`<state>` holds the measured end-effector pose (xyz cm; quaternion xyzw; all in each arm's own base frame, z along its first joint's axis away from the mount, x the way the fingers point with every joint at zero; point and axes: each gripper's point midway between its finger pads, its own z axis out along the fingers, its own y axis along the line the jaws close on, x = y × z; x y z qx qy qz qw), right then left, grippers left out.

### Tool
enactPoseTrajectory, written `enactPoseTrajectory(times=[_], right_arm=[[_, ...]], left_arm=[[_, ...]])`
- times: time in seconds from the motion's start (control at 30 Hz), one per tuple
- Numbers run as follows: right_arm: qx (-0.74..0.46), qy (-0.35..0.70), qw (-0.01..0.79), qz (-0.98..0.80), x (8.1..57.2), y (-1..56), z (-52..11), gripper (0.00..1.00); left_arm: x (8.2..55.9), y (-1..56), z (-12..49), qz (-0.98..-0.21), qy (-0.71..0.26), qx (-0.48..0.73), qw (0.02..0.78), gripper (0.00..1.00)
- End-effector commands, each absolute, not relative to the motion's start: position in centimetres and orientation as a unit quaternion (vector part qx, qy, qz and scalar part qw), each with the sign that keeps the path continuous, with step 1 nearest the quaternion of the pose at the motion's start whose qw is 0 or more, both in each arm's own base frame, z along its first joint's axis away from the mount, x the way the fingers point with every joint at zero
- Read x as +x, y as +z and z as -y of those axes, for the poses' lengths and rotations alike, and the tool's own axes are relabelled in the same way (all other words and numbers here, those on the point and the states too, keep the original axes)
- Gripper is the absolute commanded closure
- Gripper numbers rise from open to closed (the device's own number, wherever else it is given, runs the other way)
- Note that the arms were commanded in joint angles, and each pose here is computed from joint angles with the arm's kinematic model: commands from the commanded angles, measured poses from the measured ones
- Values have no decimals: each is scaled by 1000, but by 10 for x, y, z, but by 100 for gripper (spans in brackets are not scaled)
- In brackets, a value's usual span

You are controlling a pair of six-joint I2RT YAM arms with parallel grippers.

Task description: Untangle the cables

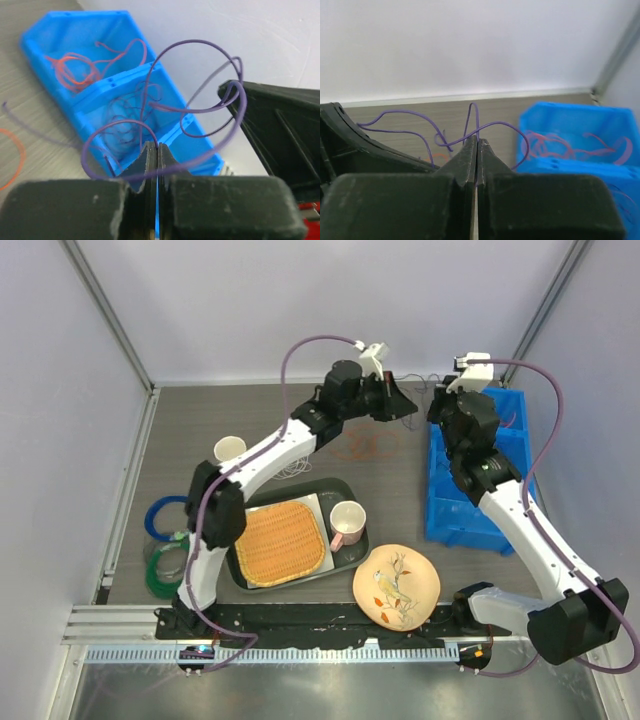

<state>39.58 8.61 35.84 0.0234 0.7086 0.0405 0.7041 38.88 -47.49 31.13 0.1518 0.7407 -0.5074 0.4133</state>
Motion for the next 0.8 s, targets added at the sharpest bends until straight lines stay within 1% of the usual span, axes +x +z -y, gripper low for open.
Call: enactPoseTrajectory(times=[0.0, 0.13, 0.17, 0.2, 0.23, 0.3, 0.37, 0.4, 0.43, 0.47, 0.53, 0.57, 0.6, 0.63, 0.67, 0.7, 0.77], right_arm=[[101, -117, 689, -708, 384, 365, -16, 99], [103, -163, 669, -717, 380, 359, 3, 99], [103, -171, 663, -722, 379, 356, 7, 99], [102, -178, 659, -724, 379, 354, 11, 99], [105, -190, 651, -727, 380, 351, 19, 99], [109, -204, 640, -733, 381, 346, 27, 99], [114, -219, 627, -739, 382, 340, 39, 99], [112, -221, 624, -741, 382, 338, 40, 99], [108, -224, 620, -744, 384, 336, 42, 99], [104, -223, 617, -747, 385, 334, 42, 99], [100, -222, 615, -750, 386, 332, 43, 99], [100, -221, 613, -752, 388, 330, 44, 99], [100, -220, 613, -752, 389, 330, 44, 99], [101, -221, 611, -753, 389, 329, 45, 99], [105, -221, 610, -754, 391, 327, 47, 99], [110, -224, 608, -754, 391, 327, 51, 99], [115, -229, 603, -756, 391, 325, 56, 99]], left_arm=[[367, 327, 540, -674, -629, 190, 338, 100], [353, 313, 584, -658, -653, 202, 316, 100], [343, 308, 594, -661, -655, 205, 305, 99], [340, 312, 600, -657, -657, 203, 308, 98], [339, 295, 608, -666, -651, 203, 301, 97], [335, 277, 619, -682, -638, 192, 301, 93], [331, 258, 626, -697, -621, 194, 302, 87], [332, 252, 628, -703, -614, 192, 305, 80], [335, 242, 628, -715, -599, 187, 308, 62], [336, 238, 628, -719, -590, 189, 315, 52], [345, 235, 626, -726, -573, 181, 334, 40], [346, 233, 623, -734, -560, 184, 337, 36], [347, 231, 621, -737, -554, 185, 339, 29], [346, 229, 618, -742, -547, 190, 338, 17], [344, 241, 615, -739, -546, 195, 345, 10], [343, 236, 611, -743, -535, 205, 348, 1], [339, 241, 601, -747, -520, 218, 352, 0]])
